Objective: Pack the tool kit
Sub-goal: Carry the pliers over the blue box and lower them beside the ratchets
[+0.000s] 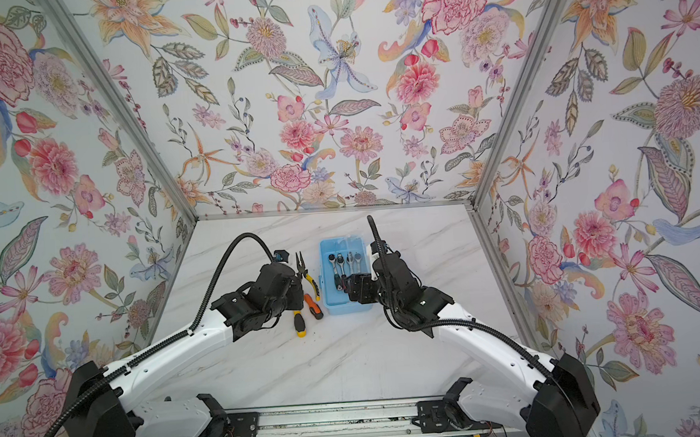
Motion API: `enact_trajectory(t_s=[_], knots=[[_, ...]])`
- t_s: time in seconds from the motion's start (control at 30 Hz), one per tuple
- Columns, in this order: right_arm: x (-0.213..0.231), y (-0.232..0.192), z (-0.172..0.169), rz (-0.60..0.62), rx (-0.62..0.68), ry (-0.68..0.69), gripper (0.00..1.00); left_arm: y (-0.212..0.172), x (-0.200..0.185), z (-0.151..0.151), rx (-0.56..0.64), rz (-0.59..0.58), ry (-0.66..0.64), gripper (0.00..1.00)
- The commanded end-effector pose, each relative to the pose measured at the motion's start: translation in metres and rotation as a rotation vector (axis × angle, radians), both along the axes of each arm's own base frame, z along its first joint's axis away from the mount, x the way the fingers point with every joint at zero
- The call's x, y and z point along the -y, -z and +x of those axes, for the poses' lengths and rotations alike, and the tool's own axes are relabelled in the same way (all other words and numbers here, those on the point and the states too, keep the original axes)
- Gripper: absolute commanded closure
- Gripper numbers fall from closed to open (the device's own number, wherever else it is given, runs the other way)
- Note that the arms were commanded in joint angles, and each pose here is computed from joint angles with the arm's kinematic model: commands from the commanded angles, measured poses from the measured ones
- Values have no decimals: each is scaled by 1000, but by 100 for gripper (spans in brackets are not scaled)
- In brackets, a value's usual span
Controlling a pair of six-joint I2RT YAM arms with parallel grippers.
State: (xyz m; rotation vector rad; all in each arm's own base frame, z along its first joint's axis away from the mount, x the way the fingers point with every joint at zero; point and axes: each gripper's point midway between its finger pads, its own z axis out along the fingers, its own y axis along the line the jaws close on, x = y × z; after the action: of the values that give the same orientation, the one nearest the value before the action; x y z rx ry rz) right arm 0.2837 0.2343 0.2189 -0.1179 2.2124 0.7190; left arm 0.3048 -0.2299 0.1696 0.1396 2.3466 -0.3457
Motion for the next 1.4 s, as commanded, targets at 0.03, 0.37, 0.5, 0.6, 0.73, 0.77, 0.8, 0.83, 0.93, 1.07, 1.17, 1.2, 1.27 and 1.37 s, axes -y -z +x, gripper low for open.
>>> enact_trajectory(t_s=[0.03, 0.37, 0.5, 0.6, 0.73, 0.77, 0.8, 0.83, 0.93, 1.07, 1.17, 1.2, 1.27, 1.37], knots=[[25, 1, 0, -1, -3, 70, 20, -32, 57, 21, 72, -217, 89, 100], [47, -2, 3, 1, 5, 113, 20, -39, 121, 60, 115, -199, 175, 100], [50, 3, 1, -2, -4, 118, 20, -30, 140, 68, 107, -213, 188, 100], [53, 3, 0, -2, -2, 121, 20, -23, 149, 73, 96, -229, 192, 100], [57, 5, -1, -3, -5, 129, 20, -11, 162, 78, 84, -230, 200, 100], [58, 6, -2, -4, -5, 130, 20, -8, 164, 79, 80, -229, 198, 100], [60, 6, -1, -3, -4, 134, 20, -6, 166, 80, 76, -233, 199, 100], [61, 6, -1, -2, -5, 136, 20, -3, 168, 81, 70, -233, 200, 100], [64, 8, -2, -3, -9, 140, 20, 8, 171, 84, 51, -223, 194, 100], [67, 7, -3, 0, -8, 143, 20, 17, 174, 88, 34, -214, 183, 100], [69, 7, -4, 2, -5, 145, 20, 23, 178, 92, 20, -202, 180, 100], [69, 7, -4, 3, -6, 145, 19, 24, 179, 93, 17, -198, 179, 100], [69, 8, -4, 3, -9, 146, 20, 27, 181, 96, 7, -187, 174, 100], [69, 7, -5, 6, -8, 143, 20, 30, 182, 97, 0, -182, 167, 100]])
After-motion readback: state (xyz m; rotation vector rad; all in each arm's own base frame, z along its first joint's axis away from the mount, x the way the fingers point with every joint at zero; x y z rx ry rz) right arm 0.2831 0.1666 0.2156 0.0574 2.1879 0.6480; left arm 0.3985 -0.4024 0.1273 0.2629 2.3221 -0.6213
